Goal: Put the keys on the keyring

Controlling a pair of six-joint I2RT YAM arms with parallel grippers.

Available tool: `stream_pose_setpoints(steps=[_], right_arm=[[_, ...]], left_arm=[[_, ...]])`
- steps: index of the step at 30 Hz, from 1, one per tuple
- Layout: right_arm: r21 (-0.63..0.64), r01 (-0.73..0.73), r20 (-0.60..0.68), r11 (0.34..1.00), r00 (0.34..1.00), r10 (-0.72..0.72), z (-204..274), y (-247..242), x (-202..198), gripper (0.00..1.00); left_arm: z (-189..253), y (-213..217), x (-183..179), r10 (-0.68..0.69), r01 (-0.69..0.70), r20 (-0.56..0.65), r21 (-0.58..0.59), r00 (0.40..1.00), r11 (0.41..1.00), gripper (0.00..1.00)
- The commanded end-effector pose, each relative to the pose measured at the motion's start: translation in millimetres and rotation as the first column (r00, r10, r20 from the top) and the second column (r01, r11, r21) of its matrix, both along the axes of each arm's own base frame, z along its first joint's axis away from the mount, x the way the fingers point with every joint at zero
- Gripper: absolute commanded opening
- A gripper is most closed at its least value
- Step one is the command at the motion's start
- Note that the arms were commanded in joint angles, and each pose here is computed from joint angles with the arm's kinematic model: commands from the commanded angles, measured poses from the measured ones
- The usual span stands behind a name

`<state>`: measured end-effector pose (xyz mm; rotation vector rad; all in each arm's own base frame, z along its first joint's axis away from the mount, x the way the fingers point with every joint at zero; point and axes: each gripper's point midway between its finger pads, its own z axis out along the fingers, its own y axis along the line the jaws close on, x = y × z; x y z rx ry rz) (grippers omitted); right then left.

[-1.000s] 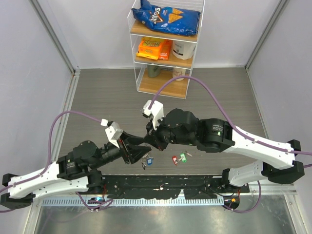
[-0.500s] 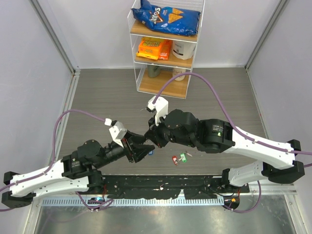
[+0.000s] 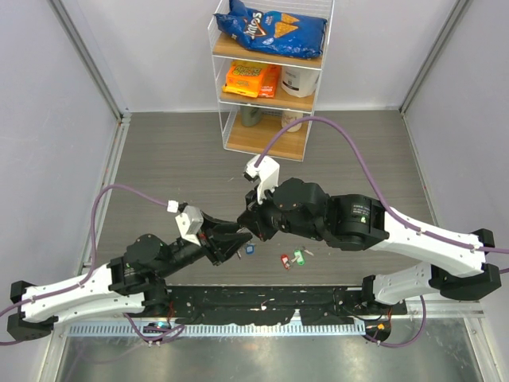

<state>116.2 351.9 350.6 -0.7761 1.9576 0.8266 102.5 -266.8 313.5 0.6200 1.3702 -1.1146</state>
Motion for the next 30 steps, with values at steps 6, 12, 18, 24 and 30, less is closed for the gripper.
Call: stream_pose_setpoints(steps=[6, 12, 18, 24, 30], right_arm=[[0.135, 0.010, 0.020, 0.991, 1.000, -0.013, 38, 1, 0, 0.06], [0.137, 0.004, 0.016, 0.991, 1.000, -0.006, 38, 1, -2, 0.06], [0.133, -0.007, 0.014, 0.991, 1.000, 0.005, 36, 3, -3, 0.06], [0.124, -0.004, 0.010, 0.992, 1.000, 0.003, 30, 1, -3, 0.06], [0.124, -0.007, 0.009, 0.992, 1.000, 0.006, 29, 3, -4, 0.06]], left_arm=[[26, 3, 0, 0.010, -0.003, 0.068, -0.102, 0.998, 0.995, 0.35], [27, 4, 2, 0.017, -0.009, 0.071, -0.107, 0.997, 0.994, 0.33], [26, 10, 10, 0.074, -0.067, 0.056, -0.119, 0.996, 0.991, 0.00], [32, 23, 14, 0.119, -0.106, 0.058, -0.192, 0.991, 0.976, 0.00], [38, 18, 12, 0.095, -0.084, 0.057, -0.168, 0.994, 0.982, 0.15]])
